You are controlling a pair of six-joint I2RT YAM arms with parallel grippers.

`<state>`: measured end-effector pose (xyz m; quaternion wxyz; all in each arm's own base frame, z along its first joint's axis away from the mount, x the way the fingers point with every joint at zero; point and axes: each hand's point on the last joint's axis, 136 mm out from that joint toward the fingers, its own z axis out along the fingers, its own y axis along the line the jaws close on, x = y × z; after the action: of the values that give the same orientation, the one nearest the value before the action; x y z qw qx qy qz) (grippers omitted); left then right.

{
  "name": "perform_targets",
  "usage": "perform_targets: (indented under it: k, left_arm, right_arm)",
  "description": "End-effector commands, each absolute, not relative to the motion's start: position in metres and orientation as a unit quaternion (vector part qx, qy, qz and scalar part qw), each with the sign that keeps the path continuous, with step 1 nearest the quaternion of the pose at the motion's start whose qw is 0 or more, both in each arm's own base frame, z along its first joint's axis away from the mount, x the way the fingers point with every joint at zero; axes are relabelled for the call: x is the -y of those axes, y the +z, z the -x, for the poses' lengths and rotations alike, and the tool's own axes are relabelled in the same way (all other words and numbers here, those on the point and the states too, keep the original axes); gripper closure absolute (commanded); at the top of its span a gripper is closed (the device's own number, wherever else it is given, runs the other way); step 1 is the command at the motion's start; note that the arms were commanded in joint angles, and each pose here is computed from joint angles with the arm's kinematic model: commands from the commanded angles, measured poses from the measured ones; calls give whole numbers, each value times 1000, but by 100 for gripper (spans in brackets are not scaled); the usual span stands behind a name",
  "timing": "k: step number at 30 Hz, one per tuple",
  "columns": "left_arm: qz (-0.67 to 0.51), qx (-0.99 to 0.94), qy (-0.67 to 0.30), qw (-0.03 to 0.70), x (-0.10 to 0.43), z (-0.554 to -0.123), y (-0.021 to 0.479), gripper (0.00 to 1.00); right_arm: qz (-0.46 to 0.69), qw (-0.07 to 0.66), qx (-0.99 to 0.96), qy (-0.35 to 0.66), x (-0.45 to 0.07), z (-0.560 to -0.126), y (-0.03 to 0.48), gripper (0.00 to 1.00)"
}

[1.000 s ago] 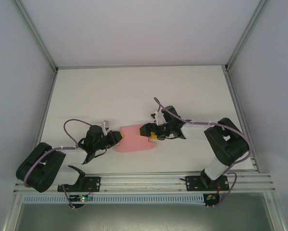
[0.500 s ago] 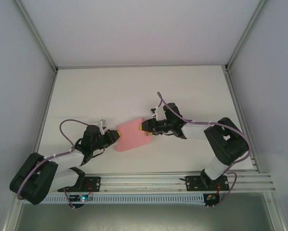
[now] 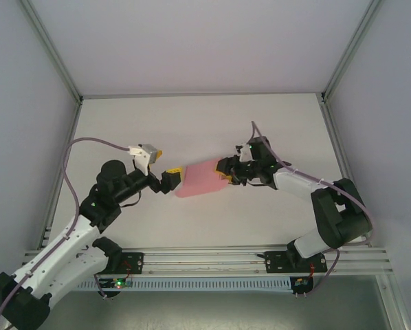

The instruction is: Assemble paper box

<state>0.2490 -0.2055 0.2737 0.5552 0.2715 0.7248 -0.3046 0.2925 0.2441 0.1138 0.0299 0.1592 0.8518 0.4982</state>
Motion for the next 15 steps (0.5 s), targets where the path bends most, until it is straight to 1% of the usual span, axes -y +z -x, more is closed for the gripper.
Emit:
perform_targets:
  k: [1, 3, 5, 7, 8, 10, 12, 15]
  left_arm:
    - [-411, -750, -188, 483, 215, -249, 227, 0]
    - [-465, -747, -160, 447, 234, -248, 213, 0]
    - [-545, -714, -145, 415, 257, -233, 198, 0]
    - [-604, -677, -117, 404, 269, -223, 189, 0]
    - [-627, -659, -112, 401, 274, -218, 188, 0]
    - [-645, -641, -104, 403, 278, -218, 187, 0]
    - [-642, -641, -67, 416, 275, -232, 183, 0]
    - [-642, -650, -20, 407, 271, -249, 168, 0]
  right_arm:
    - [-263, -85, -819, 503, -241, -278, 122, 69]
    - [-286, -106, -804, 510, -243, -278, 128, 69]
    - [-304, -123, -787, 522, -243, -281, 135, 71]
    - [-317, -126, -777, 529, -241, -285, 140, 73]
    - [-324, -125, -775, 527, -239, -285, 141, 75]
    - [-336, -125, -770, 529, -238, -287, 145, 76]
    - [-329, -126, -766, 538, -240, -290, 154, 76]
    - [-317, -134, -767, 541, -246, -287, 160, 76]
